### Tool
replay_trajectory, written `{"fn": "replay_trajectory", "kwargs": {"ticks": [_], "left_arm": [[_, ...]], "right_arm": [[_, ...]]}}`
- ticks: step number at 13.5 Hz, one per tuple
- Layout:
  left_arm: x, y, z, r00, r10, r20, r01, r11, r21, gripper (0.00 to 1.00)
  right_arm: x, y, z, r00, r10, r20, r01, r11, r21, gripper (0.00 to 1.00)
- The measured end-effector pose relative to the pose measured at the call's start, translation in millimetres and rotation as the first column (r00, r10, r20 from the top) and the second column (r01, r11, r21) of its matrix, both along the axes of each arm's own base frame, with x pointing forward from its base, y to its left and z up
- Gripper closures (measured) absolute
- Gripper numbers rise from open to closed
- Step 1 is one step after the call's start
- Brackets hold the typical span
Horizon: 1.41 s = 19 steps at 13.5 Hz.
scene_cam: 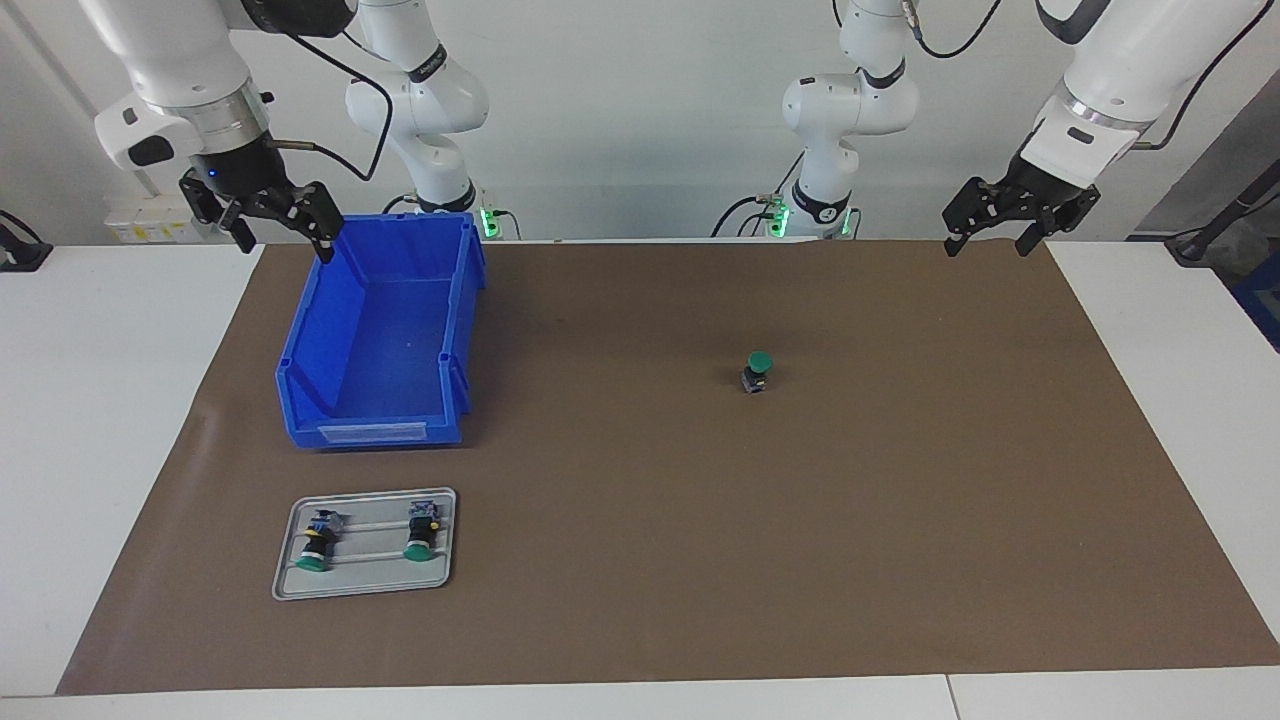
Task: Place and press button with both arms
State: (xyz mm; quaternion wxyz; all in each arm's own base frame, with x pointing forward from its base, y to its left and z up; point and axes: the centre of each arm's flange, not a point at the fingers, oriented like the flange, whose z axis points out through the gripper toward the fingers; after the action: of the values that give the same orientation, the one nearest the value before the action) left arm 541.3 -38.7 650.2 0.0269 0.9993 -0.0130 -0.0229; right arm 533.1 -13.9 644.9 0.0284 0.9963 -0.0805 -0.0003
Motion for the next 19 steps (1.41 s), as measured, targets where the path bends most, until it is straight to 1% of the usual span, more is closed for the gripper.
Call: {"fn": "replay_trajectory", "kwargs": {"ticks": [8, 13, 19], "left_arm": [[-0.4, -5.1, -0.2, 1.000, -0.008, 0.000, 0.008, 1.000, 0.000, 0.00], [0.5, 7.7, -0.4, 1.000, 0.016, -0.001, -0.016, 1.000, 0.001, 0.00], [0.6, 8.8, -0.6, 1.000, 0.018, -0.001, -0.018, 1.000, 0.001, 0.00]], "right_arm": [[0.0, 0.0, 0.0, 1.000, 0.000, 0.000, 0.000, 1.000, 0.000, 0.00], [0.0, 0.0, 0.0, 1.000, 0.000, 0.000, 0.000, 1.000, 0.000, 0.00], [0.0, 0.0, 0.0, 1.000, 0.000, 0.000, 0.000, 1.000, 0.000, 0.00]]}}
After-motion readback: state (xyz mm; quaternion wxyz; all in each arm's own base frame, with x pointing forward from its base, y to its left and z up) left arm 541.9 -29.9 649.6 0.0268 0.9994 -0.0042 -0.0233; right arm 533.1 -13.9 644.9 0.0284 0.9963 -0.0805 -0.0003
